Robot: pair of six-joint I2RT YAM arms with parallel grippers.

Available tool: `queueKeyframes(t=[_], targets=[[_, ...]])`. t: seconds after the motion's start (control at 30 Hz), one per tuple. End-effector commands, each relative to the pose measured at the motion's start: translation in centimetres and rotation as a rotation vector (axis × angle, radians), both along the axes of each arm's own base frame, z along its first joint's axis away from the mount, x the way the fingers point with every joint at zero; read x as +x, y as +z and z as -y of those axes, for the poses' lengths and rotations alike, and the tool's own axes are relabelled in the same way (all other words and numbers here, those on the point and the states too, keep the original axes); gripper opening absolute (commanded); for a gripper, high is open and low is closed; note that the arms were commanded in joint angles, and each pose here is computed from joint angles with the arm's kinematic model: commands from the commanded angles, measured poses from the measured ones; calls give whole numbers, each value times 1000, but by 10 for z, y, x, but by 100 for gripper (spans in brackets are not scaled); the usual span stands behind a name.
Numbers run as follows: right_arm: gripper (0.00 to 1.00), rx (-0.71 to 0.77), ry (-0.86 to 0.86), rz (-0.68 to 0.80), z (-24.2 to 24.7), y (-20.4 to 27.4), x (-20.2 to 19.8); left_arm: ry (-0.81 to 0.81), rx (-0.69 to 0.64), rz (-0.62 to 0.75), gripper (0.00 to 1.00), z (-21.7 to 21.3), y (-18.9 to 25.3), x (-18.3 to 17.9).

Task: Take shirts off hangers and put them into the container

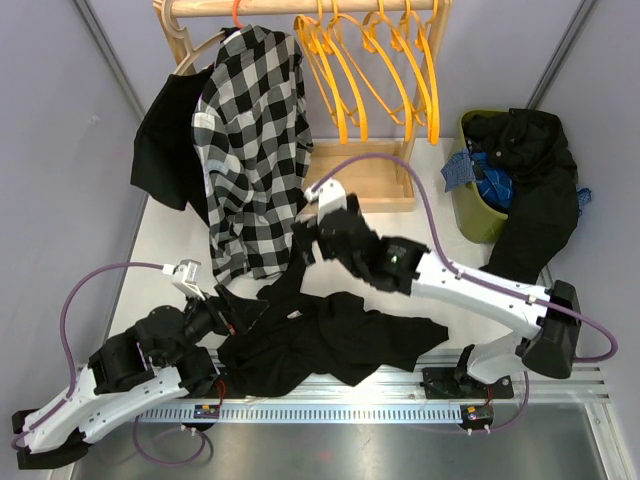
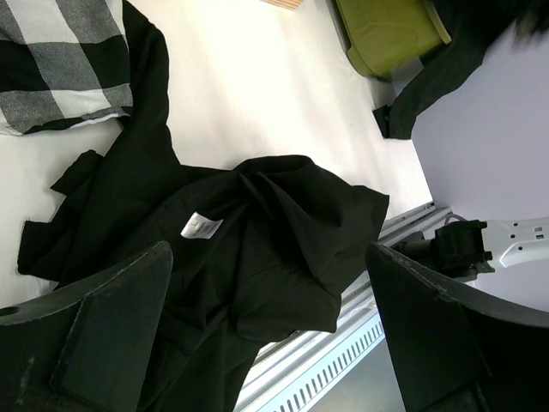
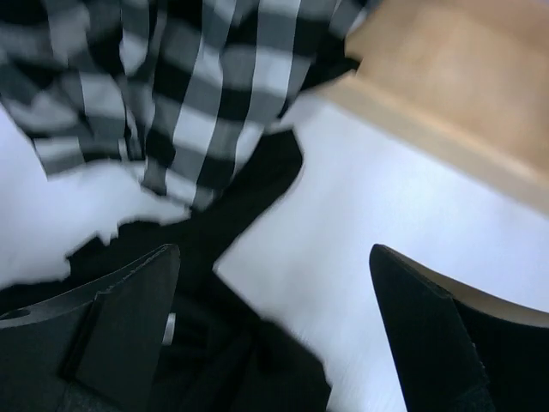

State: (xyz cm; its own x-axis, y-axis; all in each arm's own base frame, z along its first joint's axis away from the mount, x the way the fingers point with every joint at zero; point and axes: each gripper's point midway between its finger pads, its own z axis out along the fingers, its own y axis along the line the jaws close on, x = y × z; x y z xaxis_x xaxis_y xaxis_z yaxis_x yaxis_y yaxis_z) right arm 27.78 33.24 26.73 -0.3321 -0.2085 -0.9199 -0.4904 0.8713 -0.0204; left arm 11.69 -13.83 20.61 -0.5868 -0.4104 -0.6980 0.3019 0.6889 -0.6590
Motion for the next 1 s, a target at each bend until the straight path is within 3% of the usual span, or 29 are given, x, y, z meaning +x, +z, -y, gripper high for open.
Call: queueKeyframes(t=[0.0, 0.13, 0.23, 0.43, 0.67, 0.97], targets=[[99, 17, -113, -55, 17, -30, -30, 10, -28, 10, 99, -2, 10, 0], [99, -47, -139, -193, 30, -114, -75, 15, -29, 2, 99, -5, 9, -1], [100, 3, -155, -286, 22, -150, -110, 27, -24, 3, 99, -10, 10, -1], [100, 22, -37, -360, -35, -176, -174, 46, -22, 22, 99, -16, 18, 0], [99, 93, 92, -411, -102, -181, -196, 59, -35, 29, 99, -25, 24, -3], [99, 64, 20, -395, -124, -211, -180, 55, -85, 38, 99, -32, 29, -9]])
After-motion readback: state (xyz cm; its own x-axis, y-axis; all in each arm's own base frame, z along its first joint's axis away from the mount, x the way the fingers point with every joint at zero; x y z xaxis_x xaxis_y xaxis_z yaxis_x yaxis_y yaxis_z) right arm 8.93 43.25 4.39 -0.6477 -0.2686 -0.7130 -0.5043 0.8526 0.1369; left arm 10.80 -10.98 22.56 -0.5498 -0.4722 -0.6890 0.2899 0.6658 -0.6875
